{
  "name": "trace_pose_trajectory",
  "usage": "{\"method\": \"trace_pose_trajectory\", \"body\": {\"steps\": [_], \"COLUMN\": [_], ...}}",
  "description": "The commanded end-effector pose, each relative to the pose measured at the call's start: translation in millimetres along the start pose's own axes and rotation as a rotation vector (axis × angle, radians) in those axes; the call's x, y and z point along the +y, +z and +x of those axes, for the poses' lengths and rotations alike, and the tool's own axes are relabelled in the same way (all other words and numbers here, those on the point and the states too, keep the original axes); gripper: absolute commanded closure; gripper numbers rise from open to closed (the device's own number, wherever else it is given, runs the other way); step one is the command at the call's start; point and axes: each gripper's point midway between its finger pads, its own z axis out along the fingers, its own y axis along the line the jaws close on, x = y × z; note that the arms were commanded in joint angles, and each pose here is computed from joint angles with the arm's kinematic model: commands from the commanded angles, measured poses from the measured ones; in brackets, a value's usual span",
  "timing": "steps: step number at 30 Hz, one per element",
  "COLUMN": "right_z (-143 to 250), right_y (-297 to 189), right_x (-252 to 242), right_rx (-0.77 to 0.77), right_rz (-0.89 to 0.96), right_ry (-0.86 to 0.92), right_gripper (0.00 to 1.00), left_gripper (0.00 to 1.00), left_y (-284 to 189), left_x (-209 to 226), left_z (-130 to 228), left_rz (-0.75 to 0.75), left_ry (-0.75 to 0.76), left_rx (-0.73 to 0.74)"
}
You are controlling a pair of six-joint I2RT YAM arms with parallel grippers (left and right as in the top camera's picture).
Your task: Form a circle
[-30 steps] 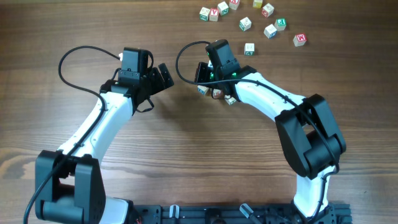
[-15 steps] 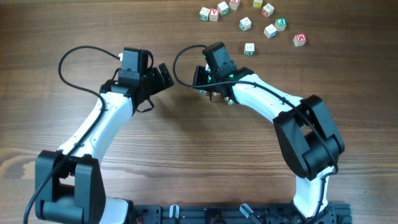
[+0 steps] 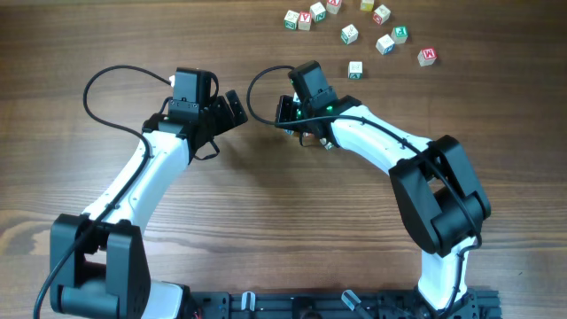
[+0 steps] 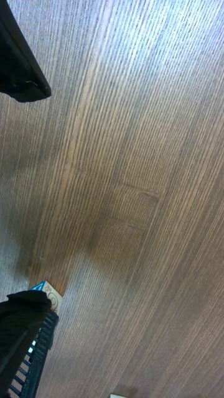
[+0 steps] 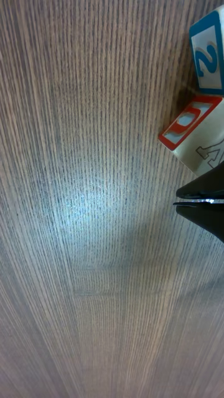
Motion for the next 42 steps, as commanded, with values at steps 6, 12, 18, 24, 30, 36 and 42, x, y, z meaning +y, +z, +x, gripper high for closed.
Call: {"method": "trace_pose_trajectory", "body": {"steps": [6,12,18,24,30,36,42], "right_z": [-1,-1,-5,-11,-9,-3,-2], "right_y": [5,5,5,5,8,8,8], "right_x": [-1,-3,-2,4,10,2,0], "right_rx": [-0.003,-0.004,-0.021,-0.048,-0.05,-0.025,-0.023], "right_rz": [0.021,0.028,0.026,0.003,-0.008,0.023,0.035], "right_ry": [-0.01,-0.01,-0.014,-0.025,-0.052,-0.043,-0.038], "right_gripper": [0.95,0.95,0.96,0.95,0.95,0.95,0.95], "left_gripper": [0.0,0.0,0.0,0.0,0.0,0.0,0.0], "left_y": [-6,-6,-6,-6,-6,-6,-6], "left_x": [-2,-2,-2,-2,-2,-2,-2], "left_z": [-3,-3,-3,-3,-3,-3,-3], "left_rz": [0.011,0.011,0.011,0.011,0.011,0.011,0.011], "left_ry": [0.016,0.016,0.016,0.016,0.016,0.016,0.016], "left_rx": [-0.016,-0.015,-0.015,-0.015,-0.015,-0.015,-0.015]}}
